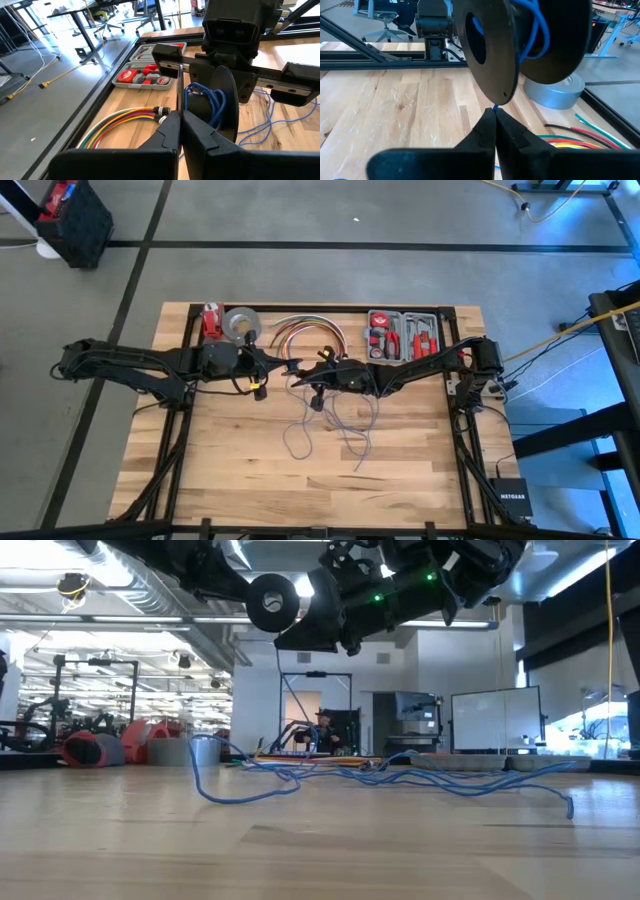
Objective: Coil cords
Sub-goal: Uncoil the blue wire from the black spool
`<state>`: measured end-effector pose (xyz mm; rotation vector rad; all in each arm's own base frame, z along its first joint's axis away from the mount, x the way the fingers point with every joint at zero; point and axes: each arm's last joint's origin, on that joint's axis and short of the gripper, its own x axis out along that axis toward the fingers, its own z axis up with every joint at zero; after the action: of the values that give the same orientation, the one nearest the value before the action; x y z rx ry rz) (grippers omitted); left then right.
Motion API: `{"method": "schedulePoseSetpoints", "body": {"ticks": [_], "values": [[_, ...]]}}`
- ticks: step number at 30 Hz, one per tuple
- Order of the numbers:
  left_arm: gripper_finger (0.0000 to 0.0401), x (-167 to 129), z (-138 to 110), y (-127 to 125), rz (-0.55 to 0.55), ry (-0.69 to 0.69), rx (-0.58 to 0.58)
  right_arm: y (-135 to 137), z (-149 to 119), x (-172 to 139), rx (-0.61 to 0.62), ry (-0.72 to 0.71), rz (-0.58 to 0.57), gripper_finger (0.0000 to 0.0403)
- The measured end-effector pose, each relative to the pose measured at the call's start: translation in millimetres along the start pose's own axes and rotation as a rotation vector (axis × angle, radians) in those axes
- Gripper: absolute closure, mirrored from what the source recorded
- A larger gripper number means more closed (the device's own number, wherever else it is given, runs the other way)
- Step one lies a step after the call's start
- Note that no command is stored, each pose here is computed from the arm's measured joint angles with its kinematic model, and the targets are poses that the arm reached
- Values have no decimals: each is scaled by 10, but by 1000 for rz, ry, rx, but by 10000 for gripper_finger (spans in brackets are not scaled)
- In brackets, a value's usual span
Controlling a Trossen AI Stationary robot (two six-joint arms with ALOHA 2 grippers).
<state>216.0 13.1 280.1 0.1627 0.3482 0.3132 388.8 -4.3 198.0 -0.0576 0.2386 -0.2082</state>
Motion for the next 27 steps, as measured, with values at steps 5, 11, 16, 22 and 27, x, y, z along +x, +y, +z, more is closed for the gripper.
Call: {"method": "schedulePoseSetpoints", "body": {"ticks": [5, 11, 16, 22, 27], "values": [[400, 0, -3, 0, -1, 3, 1, -1, -1, -1, -4, 1, -9, 400], [400, 0, -7, -1, -1, 7, 0, -1, -6, -1, -5, 5, -9, 401], [400, 0, -7, -1, -1, 7, 1, -2, -6, -1, -19, 6, -11, 401], [400, 0, -13, -1, -1, 14, 2, -21, 19, -34, -37, 23, -57, 401], [400, -2, -50, -4, -5, 52, 8, -61, 141, -144, -82, 40, -114, 402]]}}
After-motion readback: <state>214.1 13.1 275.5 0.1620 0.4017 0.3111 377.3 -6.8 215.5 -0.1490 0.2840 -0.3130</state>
